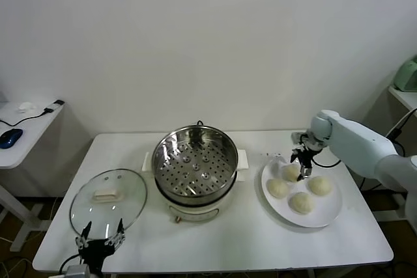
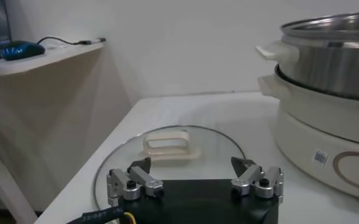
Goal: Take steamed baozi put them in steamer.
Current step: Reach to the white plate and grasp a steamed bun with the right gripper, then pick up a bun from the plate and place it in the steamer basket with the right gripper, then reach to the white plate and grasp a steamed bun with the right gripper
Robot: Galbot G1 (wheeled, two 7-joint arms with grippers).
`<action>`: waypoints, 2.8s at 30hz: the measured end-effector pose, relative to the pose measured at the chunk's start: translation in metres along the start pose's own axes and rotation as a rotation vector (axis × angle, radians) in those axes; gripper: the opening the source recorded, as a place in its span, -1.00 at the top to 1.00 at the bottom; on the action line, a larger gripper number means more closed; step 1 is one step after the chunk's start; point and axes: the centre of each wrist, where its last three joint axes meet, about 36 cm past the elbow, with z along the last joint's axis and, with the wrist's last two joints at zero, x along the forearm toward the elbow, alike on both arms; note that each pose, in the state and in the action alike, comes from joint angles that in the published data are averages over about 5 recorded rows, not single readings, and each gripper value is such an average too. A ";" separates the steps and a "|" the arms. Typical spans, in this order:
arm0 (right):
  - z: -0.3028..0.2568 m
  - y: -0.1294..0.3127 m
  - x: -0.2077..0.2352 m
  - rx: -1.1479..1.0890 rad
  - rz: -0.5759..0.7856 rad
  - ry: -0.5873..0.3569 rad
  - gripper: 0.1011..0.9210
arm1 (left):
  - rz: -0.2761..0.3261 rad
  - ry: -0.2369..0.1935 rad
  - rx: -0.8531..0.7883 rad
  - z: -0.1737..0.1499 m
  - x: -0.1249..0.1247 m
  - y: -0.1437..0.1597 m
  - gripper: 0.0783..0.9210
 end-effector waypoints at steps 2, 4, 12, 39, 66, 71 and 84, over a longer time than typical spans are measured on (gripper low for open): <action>0.000 0.000 0.000 0.002 0.000 0.003 -0.41 | 0.002 0.002 0.000 0.000 0.001 -0.001 -0.77; -0.001 0.000 0.002 0.004 0.001 0.005 -0.39 | 0.003 0.002 0.000 0.000 0.001 -0.002 -0.77; -0.014 -0.010 0.046 0.066 0.034 -0.005 -0.39 | 0.007 0.002 0.002 -0.002 0.002 -0.005 -0.77; -0.329 0.000 0.226 1.279 0.136 -0.080 -0.39 | 0.032 -0.011 -0.003 -0.015 0.005 -0.010 -0.77; -0.383 -0.034 0.113 1.492 0.143 -0.050 -0.40 | 0.040 -0.014 -0.005 -0.013 0.001 -0.012 -0.77; -0.385 -0.038 0.108 1.491 0.138 -0.059 -0.64 | 0.039 -0.013 -0.002 -0.013 -0.001 -0.012 -0.77; -0.362 -0.042 0.156 1.435 0.130 -0.100 -0.76 | 0.037 -0.022 -0.006 -0.017 0.000 -0.010 -0.77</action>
